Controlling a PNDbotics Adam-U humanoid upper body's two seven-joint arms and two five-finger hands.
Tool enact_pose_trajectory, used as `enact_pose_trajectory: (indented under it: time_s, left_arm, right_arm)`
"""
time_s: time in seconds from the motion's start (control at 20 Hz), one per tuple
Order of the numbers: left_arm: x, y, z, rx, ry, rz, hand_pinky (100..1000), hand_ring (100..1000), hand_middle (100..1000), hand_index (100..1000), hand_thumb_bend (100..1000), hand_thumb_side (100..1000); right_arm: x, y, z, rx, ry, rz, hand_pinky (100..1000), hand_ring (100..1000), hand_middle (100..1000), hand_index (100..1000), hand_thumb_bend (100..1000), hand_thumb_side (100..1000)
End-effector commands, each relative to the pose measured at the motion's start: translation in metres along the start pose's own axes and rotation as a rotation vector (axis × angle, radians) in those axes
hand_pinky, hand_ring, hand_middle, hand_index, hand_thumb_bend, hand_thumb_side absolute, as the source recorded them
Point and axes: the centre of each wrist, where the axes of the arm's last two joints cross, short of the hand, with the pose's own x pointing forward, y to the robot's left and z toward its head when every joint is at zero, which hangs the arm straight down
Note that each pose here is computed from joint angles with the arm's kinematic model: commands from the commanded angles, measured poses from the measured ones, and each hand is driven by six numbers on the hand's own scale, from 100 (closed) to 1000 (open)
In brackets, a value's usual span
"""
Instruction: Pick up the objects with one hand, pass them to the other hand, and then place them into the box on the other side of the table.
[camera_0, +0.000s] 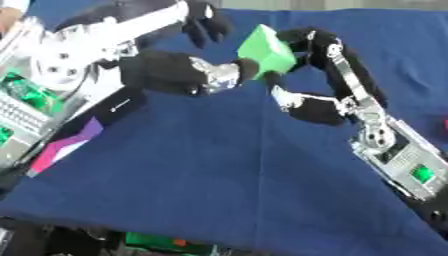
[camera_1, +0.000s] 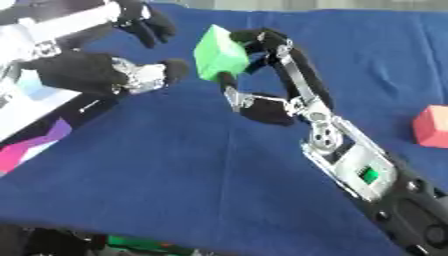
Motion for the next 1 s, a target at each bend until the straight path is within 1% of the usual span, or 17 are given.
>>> enact_pose_trajectory:
  time_s: [0.05,0.4,0.5,0.7,1.0]
  left_arm:
    - [0.002,0.004,-0.001,0.017,-0.004,-0.034,949,783,757,851,483,679]
    - [-0.003,0.000,-0.011,0.041,0.004,-0.070,953,792,762,854,541,644]
    - [-0.004,-0.001,-0.013,0.051,0.004,-0.080,953,793,763,855,543,645]
    - [-0.005,-0.003,-0.016,0.099,0.027,-0.100,950,795,765,857,552,619]
    - [-0.006,-0.007,-0.021,0.123,0.048,-0.107,950,795,765,858,545,634]
  right_arm:
    - [0.006,-0.002,-0.003,0.006,-0.039,0.009,595,730,504,560,100,100]
    - [0.006,0.003,-0.002,0.039,-0.057,0.003,595,729,504,560,100,100]
    - [0.007,0.004,-0.002,0.044,-0.062,0.002,595,729,504,560,100,100]
    - [0.007,0.005,-0.002,0.050,-0.067,0.000,592,727,503,559,100,100]
    - [0.008,0.007,-0.002,0.047,-0.070,-0.006,581,722,499,555,100,100]
